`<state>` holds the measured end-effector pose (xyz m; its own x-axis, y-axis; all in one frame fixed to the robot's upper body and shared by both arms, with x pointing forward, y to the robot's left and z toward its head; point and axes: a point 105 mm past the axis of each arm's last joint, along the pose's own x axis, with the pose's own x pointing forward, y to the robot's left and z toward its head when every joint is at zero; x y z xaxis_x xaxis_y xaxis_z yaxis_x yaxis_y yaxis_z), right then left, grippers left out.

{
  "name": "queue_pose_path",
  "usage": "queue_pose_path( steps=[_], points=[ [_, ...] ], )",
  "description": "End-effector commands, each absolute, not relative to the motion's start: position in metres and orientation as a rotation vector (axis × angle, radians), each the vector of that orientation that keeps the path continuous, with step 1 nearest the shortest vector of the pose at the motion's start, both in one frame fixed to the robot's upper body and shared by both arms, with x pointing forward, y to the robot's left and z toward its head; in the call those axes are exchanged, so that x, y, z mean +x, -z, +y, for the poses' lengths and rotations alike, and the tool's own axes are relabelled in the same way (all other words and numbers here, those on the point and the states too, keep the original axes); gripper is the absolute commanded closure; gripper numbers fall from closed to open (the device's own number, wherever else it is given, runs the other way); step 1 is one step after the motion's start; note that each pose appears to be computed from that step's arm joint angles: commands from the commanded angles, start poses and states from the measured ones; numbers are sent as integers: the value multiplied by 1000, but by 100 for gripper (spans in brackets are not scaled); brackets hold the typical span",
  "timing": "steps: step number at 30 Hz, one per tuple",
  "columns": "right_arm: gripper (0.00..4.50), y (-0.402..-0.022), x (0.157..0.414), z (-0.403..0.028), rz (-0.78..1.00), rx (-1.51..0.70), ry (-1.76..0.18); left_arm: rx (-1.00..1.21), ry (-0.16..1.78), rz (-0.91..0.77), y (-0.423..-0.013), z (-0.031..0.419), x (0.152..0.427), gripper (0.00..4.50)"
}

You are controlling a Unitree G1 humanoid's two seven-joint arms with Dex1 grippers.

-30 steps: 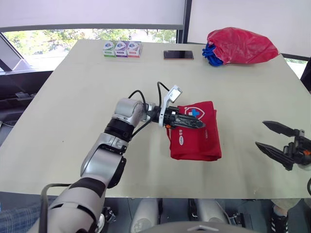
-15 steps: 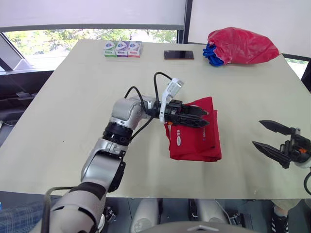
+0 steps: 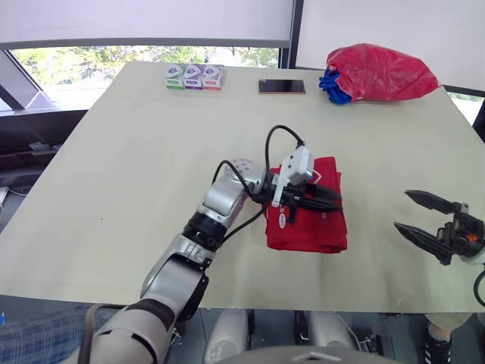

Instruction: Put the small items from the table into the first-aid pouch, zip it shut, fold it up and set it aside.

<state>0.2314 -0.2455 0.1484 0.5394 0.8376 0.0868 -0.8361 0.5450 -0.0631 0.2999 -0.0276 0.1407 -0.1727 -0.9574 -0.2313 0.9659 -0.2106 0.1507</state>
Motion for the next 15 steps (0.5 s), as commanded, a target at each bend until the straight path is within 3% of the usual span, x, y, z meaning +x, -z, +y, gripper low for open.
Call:
queue_pose_path(
  steps=[1, 15],
  points=[
    [0, -153, 231, -244, -143, -38, -1010, 490, 1759, -5, -125, -33, 301, 440],
    [0, -152, 231, -242, -137, -47, -1005, 643, 1921, 109, -74, -22, 271, 440]
  ],
)
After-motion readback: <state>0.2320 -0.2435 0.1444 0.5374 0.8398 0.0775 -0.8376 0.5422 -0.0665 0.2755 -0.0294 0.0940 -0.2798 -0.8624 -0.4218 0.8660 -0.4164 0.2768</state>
